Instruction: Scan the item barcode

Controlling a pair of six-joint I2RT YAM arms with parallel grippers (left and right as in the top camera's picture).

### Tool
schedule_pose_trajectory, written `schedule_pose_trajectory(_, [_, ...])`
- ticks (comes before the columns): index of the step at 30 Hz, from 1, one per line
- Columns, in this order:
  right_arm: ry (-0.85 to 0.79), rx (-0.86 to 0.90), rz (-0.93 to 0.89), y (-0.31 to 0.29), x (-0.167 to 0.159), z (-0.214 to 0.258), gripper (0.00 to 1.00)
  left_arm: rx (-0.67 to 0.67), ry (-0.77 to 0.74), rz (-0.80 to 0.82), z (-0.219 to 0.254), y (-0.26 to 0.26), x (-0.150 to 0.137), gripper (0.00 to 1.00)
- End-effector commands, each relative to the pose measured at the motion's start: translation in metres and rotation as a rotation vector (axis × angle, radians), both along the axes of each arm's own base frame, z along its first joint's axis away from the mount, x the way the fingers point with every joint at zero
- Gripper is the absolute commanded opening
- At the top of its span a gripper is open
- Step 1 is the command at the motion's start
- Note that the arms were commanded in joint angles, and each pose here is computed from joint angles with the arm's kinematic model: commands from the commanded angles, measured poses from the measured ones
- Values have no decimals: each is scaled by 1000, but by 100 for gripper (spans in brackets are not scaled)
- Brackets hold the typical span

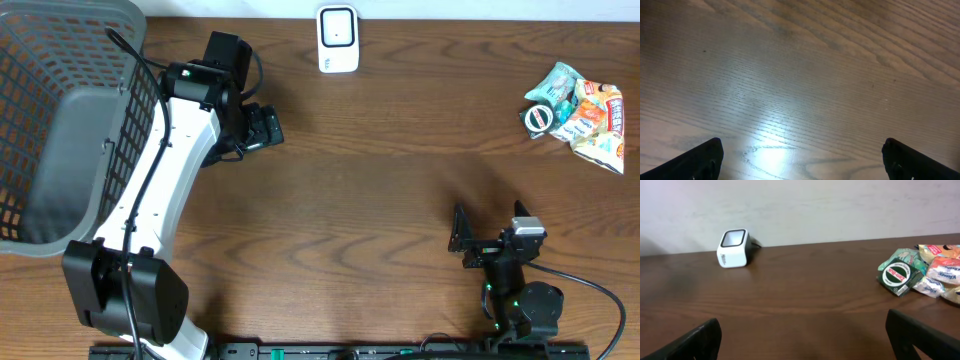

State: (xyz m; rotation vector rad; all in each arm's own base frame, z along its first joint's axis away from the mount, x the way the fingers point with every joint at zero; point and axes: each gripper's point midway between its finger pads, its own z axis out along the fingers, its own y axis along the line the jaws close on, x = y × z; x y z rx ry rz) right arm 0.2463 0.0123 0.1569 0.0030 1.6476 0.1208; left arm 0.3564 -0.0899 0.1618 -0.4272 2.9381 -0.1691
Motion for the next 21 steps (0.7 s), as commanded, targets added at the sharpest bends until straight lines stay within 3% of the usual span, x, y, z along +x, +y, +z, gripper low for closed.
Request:
schedule_pose_trajectory(1, [-5, -28, -9, -3, 0, 0, 99, 3, 11, 15, -3, 1, -1, 100])
schedule_pose_trajectory(21, [-2, -28, -25, -5, 0, -1, 99, 3, 11, 15, -3, 1, -1, 100])
